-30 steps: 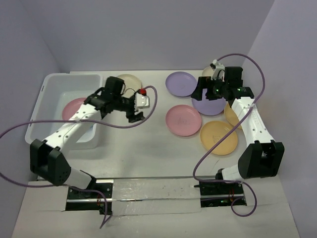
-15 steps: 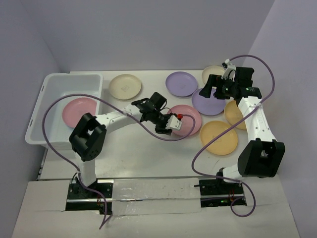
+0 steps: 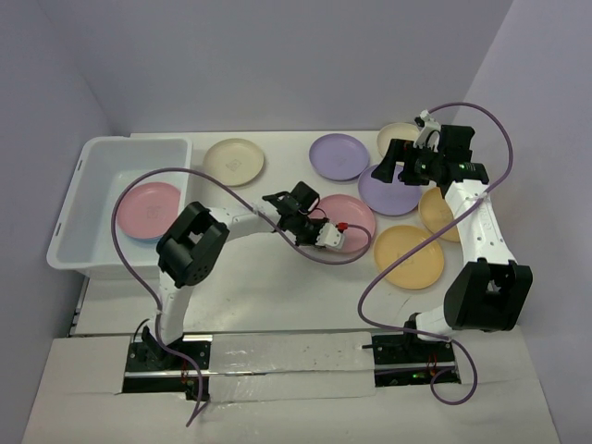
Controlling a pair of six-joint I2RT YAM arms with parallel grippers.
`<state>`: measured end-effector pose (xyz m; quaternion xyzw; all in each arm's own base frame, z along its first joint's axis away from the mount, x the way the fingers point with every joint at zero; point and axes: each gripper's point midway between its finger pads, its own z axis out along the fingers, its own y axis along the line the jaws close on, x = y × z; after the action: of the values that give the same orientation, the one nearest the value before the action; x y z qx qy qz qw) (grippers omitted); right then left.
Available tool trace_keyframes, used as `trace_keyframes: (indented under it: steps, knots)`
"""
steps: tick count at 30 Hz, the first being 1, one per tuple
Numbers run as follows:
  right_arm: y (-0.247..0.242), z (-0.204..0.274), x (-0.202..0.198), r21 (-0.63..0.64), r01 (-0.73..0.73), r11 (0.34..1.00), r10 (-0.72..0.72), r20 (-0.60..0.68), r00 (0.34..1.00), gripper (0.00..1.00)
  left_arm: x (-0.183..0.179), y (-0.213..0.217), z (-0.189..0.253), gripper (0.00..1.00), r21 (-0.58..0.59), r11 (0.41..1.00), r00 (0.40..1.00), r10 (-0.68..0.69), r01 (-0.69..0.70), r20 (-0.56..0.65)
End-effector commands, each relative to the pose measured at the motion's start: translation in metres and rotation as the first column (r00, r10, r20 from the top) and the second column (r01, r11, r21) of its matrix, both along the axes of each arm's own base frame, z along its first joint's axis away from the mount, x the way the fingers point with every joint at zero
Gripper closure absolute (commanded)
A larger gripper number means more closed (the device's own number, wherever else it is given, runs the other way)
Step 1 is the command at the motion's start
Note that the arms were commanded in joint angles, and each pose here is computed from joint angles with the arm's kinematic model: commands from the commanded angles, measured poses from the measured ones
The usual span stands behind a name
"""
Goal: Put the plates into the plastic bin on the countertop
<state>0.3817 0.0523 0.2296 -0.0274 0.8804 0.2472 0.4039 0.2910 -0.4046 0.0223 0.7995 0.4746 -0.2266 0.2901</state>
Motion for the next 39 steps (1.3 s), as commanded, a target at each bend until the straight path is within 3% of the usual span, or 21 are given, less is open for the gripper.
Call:
trace_keyframes:
  steps: [1, 3, 7, 10, 15, 18, 21, 24, 27, 32, 39]
  knots:
    - [-0.001, 0.020, 0.000, 0.008, 0.000, 1.000, 0.000, 0.054, 0.999, 0.00, -0.002, 0.011, 0.005, 0.91, 0.015, 0.999, 0.999, 0.038, -0.039, 0.035]
    - [0.000, 0.020, -0.001, 0.011, -0.004, 1.000, 0.003, 0.056, 0.998, 0.00, -0.005, 0.024, 0.023, 0.99, 0.027, 0.998, 0.997, 0.060, -0.061, 0.051]
    - [0.003, 0.022, -0.001, 0.025, -0.013, 1.000, 0.011, 0.060, 0.998, 0.00, -0.016, 0.052, 0.064, 1.00, 0.029, 0.993, 0.993, 0.111, -0.113, 0.049]
    - [0.006, 0.022, -0.001, 0.040, -0.025, 0.999, 0.022, 0.060, 0.998, 0.00, 0.000, 0.081, 0.149, 1.00, -0.090, 0.959, 0.959, 0.276, -0.270, 0.059]
    - [0.009, 0.020, -0.001, 0.056, -0.039, 0.998, 0.036, 0.055, 0.998, 0.00, 0.025, 0.145, 0.294, 1.00, -0.328, 0.819, 0.864, 0.503, -0.470, 0.017]
    - [0.012, 0.020, 0.000, 0.072, -0.050, 0.996, 0.047, 0.051, 0.998, 0.00, 0.052, 0.220, 0.339, 1.00, -0.391, 0.701, 0.740, 0.669, -0.596, 0.071]
    - [0.013, 0.019, 0.002, 0.082, -0.054, 0.995, 0.050, 0.047, 0.998, 0.00, 0.072, 0.294, 0.336, 1.00, -0.387, 0.593, 0.605, 0.789, -0.706, 0.106]
    - [0.014, 0.019, 0.003, 0.086, -0.060, 0.994, 0.056, 0.044, 0.997, 0.00, 0.083, 0.356, 0.309, 1.00, -0.334, 0.489, 0.497, 0.865, -0.806, 0.067]
    - [0.014, 0.018, 0.003, 0.087, -0.061, 0.994, 0.057, 0.044, 0.997, 0.00, 0.090, 0.397, 0.286, 1.00, -0.307, 0.408, 0.419, 0.907, -0.860, 0.031]
    - [0.015, 0.017, 0.004, 0.086, -0.063, 0.994, 0.059, 0.041, 0.997, 0.00, 0.093, 0.429, 0.228, 1.00, -0.206, 0.402, 0.412, 0.911, -0.892, -0.007]
    - [0.012, 0.015, 0.003, 0.075, -0.053, 0.996, 0.051, 0.036, 0.998, 0.00, 0.106, 0.447, 0.158, 1.00, -0.067, 0.477, 0.480, 0.876, -0.876, -0.037]
